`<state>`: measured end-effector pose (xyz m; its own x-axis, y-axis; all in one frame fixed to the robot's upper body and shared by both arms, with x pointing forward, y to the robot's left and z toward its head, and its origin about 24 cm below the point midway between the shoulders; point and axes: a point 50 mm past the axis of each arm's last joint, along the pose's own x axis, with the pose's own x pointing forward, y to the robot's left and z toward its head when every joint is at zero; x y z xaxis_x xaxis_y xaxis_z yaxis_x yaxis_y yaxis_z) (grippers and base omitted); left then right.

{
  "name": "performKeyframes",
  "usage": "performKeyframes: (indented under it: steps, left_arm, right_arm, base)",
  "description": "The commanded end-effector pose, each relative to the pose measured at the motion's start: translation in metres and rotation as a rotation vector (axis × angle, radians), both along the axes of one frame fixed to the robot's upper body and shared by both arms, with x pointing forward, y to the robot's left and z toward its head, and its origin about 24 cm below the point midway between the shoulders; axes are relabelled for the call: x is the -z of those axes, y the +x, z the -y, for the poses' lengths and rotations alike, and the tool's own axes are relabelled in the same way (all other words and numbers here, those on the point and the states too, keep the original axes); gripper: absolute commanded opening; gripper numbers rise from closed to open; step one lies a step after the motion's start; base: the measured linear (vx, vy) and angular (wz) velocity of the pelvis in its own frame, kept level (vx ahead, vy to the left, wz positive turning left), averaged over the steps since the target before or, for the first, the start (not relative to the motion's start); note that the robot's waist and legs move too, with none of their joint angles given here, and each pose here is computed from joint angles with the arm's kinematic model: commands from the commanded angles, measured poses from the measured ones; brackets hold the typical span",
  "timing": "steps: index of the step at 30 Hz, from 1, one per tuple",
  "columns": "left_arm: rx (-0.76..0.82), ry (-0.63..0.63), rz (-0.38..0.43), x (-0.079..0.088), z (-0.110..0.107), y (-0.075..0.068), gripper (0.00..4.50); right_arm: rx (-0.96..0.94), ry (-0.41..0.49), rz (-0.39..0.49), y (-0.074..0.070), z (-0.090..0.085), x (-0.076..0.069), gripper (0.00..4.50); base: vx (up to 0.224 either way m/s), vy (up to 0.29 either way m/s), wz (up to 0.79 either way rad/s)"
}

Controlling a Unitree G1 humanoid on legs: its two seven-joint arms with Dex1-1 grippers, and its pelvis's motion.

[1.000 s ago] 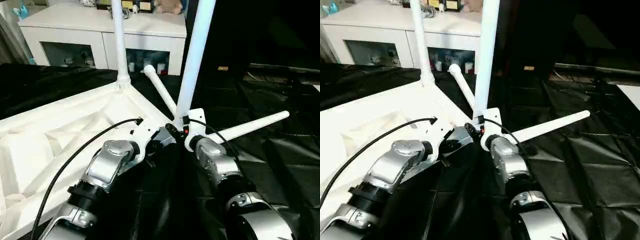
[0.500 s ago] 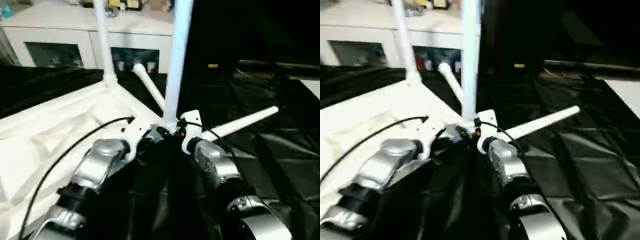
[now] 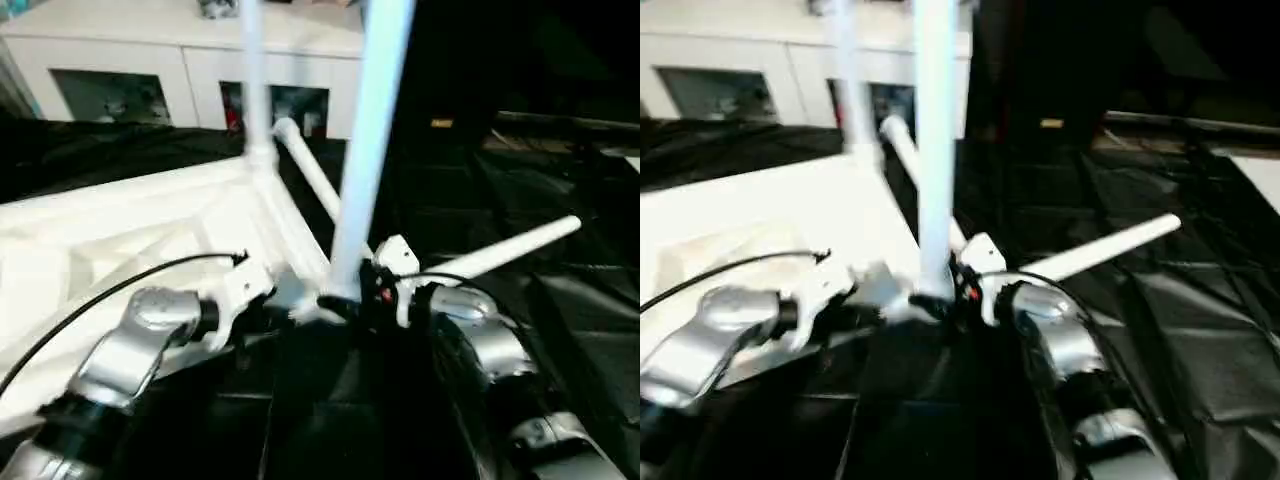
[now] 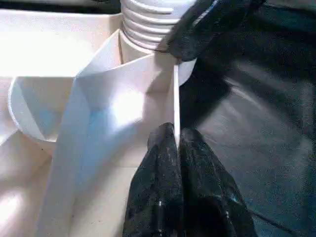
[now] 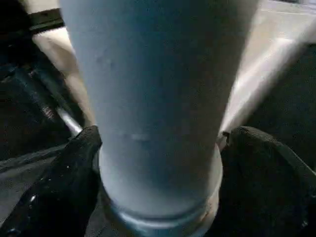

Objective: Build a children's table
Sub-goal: Rotate leg to tighten

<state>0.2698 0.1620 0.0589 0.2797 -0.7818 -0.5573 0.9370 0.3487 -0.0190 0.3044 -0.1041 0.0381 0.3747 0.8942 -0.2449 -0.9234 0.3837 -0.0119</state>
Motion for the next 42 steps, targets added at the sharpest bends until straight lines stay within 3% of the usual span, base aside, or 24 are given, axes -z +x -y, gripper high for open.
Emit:
performKeyframes:
  steps: [1,8,21,28,34,37,40,42]
  left_arm:
    - [0.084,-0.037,-0.054,-0.001,0.006,-0.009,0.00]
    - [0.110,-0.043,-0.069,-0.003,0.003,-0.012,0.00]
    - [0.107,-0.042,-0.065,-0.003,0.004,-0.010,0.00]
    - [0.086,-0.038,-0.041,-0.002,0.006,-0.006,0.00]
    - [-0.092,-0.018,0.033,0.009,0.017,0.010,0.00]
    - [-0.178,-0.002,0.048,0.013,0.020,0.018,0.00]
    - [-0.364,-0.002,0.053,0.020,0.032,0.031,0.00]
    - [-0.399,0.004,0.046,0.022,0.035,0.033,0.00]
  right_arm:
    - [-0.028,-0.018,0.008,-0.002,0.005,-0.003,4.11]
    - [-0.083,-0.020,-0.011,-0.007,0.009,-0.003,4.11]
    - [-0.101,0.006,-0.054,-0.011,0.009,0.000,2.90]
    - [-0.068,0.022,-0.076,-0.011,0.006,0.004,2.78]
    - [0.144,0.053,-0.123,-0.002,-0.007,0.017,2.76]
    - [0.248,0.053,-0.141,0.002,-0.014,0.022,2.76]
    - [0.495,0.026,-0.176,0.012,-0.025,0.032,2.76]
    - [0.520,0.018,-0.181,0.013,-0.027,0.034,2.76]
  base:
    - [0.000,0.000,0.00]
    - [0.000,0.000,0.00]
    - [0.000,0.000,0.00]
    - [0.000,0.000,0.00]
    - [0.000,0.000,0.00]
    - [0.000,0.000,0.00]
    - [0.000,0.000,0.00]
    - [0.000,0.000,0.00]
